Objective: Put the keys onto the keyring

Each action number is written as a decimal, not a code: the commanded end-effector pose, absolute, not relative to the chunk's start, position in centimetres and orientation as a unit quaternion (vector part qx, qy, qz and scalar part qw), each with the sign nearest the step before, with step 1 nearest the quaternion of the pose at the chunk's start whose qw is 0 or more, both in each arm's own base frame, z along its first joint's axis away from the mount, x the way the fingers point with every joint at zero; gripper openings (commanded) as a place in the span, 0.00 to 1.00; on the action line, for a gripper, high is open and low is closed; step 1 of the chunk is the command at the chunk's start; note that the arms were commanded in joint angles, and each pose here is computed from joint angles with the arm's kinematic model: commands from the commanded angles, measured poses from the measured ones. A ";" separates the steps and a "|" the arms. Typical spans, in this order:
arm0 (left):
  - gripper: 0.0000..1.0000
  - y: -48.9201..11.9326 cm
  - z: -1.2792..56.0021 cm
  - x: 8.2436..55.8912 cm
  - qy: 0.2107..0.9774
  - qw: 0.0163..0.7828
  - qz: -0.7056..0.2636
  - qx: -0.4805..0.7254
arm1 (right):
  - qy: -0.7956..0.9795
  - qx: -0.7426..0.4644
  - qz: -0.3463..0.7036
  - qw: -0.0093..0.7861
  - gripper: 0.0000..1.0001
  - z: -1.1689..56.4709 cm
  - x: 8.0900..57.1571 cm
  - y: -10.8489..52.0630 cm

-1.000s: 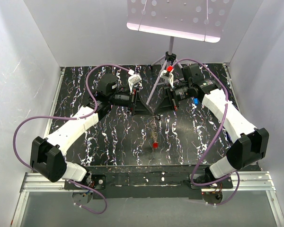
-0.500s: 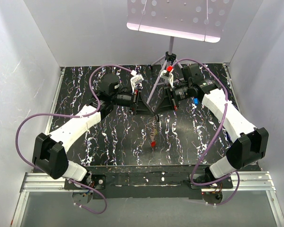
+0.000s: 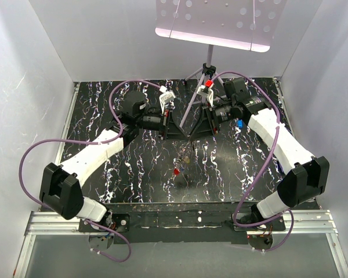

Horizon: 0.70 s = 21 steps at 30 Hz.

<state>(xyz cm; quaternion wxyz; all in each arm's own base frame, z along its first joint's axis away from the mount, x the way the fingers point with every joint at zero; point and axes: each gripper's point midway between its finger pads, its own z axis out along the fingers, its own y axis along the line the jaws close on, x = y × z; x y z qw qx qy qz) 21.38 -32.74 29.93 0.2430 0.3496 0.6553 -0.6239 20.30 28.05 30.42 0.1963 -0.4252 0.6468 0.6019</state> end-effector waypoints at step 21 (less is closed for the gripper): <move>0.00 -29.7 43.8 22.5 0.343 0.613 -0.703 0.110 | 0.610 -0.445 0.564 0.335 0.43 41.5 23.4 25.8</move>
